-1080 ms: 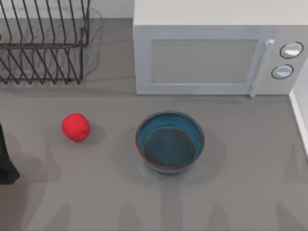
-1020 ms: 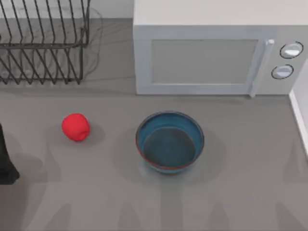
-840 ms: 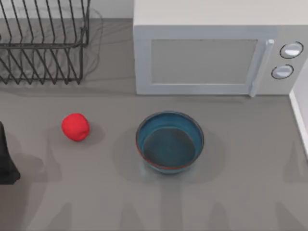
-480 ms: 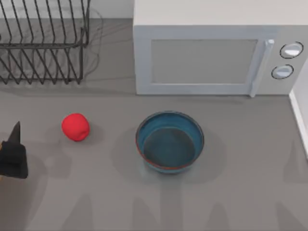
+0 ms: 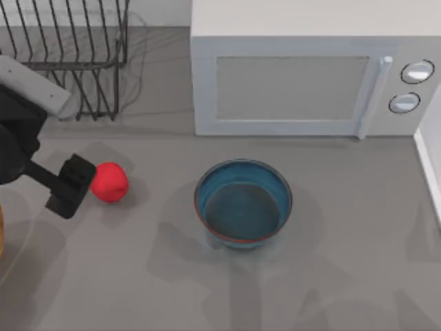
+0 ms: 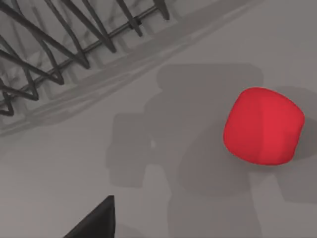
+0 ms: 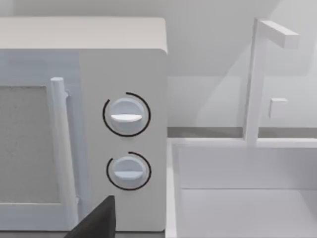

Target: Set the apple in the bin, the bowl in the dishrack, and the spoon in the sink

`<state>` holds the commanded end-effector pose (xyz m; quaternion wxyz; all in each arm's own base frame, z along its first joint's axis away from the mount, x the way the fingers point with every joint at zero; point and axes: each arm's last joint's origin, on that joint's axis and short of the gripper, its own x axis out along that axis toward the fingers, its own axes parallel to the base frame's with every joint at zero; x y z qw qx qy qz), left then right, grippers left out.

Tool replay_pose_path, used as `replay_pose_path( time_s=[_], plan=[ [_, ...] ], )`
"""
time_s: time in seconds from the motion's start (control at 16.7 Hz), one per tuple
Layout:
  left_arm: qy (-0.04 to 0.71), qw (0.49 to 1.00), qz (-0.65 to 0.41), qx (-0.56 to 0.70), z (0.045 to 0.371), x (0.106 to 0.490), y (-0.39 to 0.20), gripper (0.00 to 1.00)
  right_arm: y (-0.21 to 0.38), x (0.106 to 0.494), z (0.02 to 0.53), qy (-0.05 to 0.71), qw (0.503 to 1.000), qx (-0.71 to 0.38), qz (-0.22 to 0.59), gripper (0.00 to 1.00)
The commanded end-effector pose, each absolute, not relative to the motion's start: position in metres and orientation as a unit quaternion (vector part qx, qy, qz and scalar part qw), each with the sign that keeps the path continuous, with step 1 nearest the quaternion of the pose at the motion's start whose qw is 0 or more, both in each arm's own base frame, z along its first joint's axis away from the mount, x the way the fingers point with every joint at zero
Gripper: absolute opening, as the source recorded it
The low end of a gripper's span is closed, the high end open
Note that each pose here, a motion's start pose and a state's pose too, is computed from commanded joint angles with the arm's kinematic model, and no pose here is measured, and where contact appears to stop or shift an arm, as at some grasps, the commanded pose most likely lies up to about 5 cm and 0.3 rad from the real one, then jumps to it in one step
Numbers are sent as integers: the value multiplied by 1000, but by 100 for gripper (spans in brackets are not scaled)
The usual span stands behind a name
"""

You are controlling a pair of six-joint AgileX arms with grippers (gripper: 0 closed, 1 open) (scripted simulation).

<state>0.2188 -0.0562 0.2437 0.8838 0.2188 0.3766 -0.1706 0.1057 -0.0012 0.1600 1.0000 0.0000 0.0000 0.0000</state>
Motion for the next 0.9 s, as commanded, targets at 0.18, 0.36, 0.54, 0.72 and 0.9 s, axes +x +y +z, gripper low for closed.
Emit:
replay_pose_path(
  time_s=[0.18,0.36,0.54,0.72,0.9],
  plan=[
    [461,818,-218,265,235,263,-79,100,-1,106,160,0,1000,0,0,100],
    [530,752,-258,294,217,300,-98,100,-1,106,160,0,1000,0,0,100],
    [581,698,-284,308,197,330,-110,100,-1,106,160,0,1000,0,0,100],
    [616,661,-297,309,182,351,-115,100,-1,106,160,0,1000,0,0,100],
    [633,645,-301,304,175,365,-115,100,-1,106,160,0,1000,0,0,100]
  ],
)
